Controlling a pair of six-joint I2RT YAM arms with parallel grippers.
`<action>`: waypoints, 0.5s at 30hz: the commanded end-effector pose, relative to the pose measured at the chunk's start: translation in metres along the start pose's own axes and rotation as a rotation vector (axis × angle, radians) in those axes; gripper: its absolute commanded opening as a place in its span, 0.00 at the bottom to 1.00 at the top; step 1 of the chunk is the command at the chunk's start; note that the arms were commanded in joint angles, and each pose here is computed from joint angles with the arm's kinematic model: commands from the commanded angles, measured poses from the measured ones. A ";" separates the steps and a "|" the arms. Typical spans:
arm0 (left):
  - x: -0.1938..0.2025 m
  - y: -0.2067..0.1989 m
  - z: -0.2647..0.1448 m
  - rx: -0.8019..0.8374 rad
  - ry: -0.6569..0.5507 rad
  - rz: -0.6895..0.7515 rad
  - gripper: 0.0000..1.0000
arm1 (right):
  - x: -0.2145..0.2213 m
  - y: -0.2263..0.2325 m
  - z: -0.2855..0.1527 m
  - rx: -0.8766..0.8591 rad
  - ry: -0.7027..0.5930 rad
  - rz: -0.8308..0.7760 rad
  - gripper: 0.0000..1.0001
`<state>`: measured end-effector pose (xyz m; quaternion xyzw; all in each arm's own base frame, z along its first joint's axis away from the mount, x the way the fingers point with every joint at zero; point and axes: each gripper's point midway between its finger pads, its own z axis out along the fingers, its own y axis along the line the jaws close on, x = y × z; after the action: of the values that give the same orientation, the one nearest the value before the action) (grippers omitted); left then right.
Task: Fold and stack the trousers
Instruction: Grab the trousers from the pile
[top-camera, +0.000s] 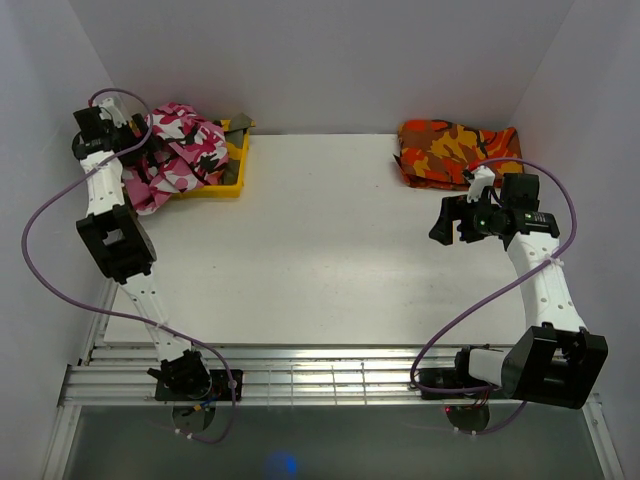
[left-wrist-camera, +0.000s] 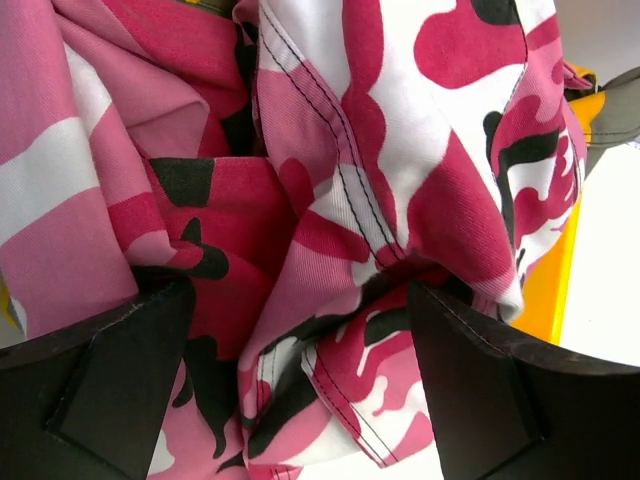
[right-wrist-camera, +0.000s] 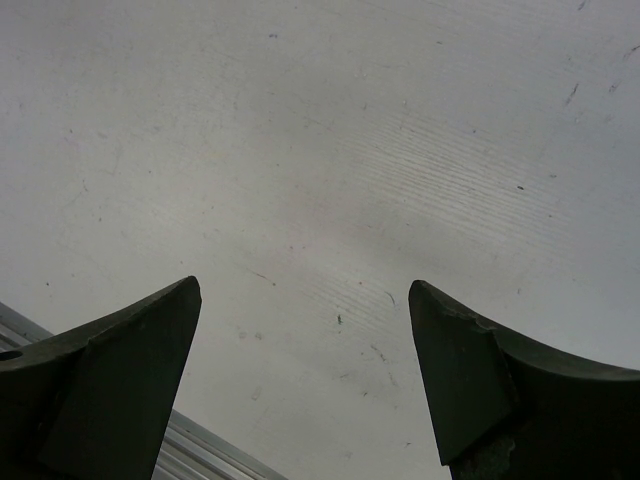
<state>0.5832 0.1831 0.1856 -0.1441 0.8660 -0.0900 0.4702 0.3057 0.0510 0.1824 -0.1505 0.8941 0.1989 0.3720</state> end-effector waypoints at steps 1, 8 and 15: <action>-0.017 0.005 0.000 -0.013 -0.061 0.022 0.98 | -0.009 0.000 -0.001 -0.004 -0.032 -0.010 0.90; -0.006 -0.009 0.027 0.063 -0.049 0.029 0.89 | -0.011 -0.003 0.002 -0.003 -0.024 -0.005 0.90; -0.007 -0.042 0.039 0.183 -0.054 0.023 0.45 | -0.017 -0.004 -0.001 0.007 -0.026 -0.007 0.90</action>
<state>0.6140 0.1783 0.1536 -0.1307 0.8592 -0.1116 0.4819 0.3083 0.0505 0.1726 -0.1461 0.9002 0.2028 0.3566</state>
